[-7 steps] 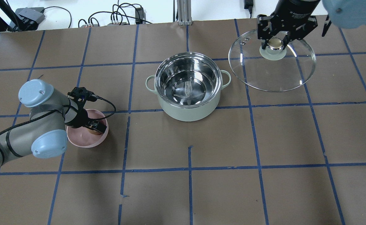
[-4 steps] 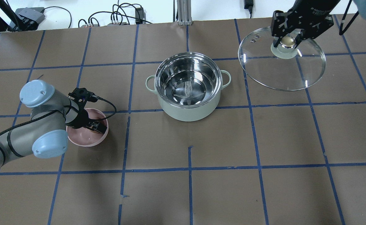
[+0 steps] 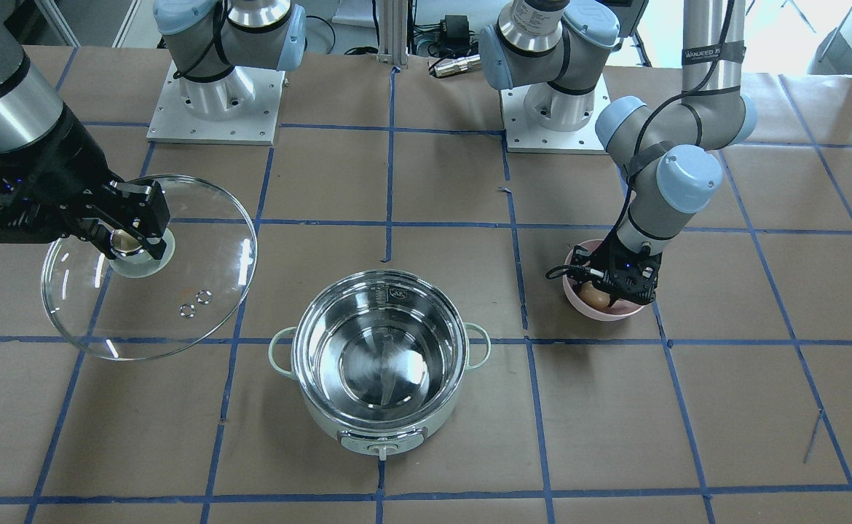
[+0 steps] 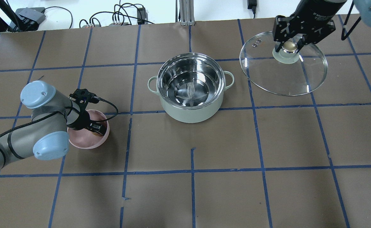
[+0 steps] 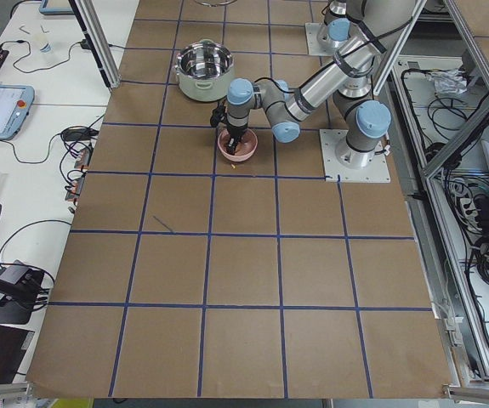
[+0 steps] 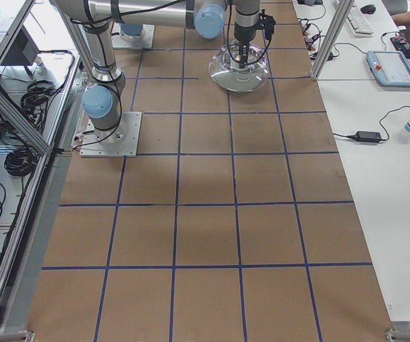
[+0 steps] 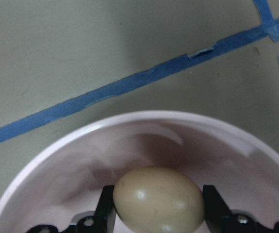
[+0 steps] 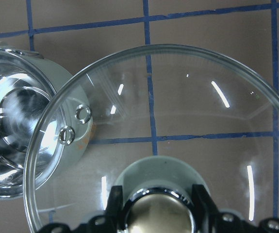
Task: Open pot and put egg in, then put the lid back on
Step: 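Hold the lid aside with the right gripper while the left gripper lifts the egg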
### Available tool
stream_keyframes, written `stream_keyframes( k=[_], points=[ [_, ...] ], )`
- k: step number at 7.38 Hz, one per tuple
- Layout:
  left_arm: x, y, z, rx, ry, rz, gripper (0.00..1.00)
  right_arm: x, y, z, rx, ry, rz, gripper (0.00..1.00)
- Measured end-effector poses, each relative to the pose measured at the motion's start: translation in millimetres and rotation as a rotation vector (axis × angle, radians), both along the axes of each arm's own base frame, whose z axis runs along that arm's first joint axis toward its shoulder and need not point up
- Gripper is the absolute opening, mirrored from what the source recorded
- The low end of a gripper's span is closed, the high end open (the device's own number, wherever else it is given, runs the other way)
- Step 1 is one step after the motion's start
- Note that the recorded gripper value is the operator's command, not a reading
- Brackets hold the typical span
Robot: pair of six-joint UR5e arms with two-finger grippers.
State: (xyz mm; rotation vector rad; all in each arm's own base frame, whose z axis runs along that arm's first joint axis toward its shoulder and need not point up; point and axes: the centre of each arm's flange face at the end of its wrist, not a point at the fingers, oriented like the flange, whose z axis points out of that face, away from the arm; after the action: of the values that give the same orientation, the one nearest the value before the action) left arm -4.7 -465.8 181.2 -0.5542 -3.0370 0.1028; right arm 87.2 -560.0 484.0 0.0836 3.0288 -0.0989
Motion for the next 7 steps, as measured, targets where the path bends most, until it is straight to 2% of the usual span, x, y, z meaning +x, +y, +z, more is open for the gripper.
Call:
stream_keyframes(
  k=[7],
  points=[
    [-1.0,-4.3,11.6,-0.020,-0.014,0.027,0.24,-1.5,1.2,-2.5,-0.002,-0.015,0.011,0.42]
  ],
)
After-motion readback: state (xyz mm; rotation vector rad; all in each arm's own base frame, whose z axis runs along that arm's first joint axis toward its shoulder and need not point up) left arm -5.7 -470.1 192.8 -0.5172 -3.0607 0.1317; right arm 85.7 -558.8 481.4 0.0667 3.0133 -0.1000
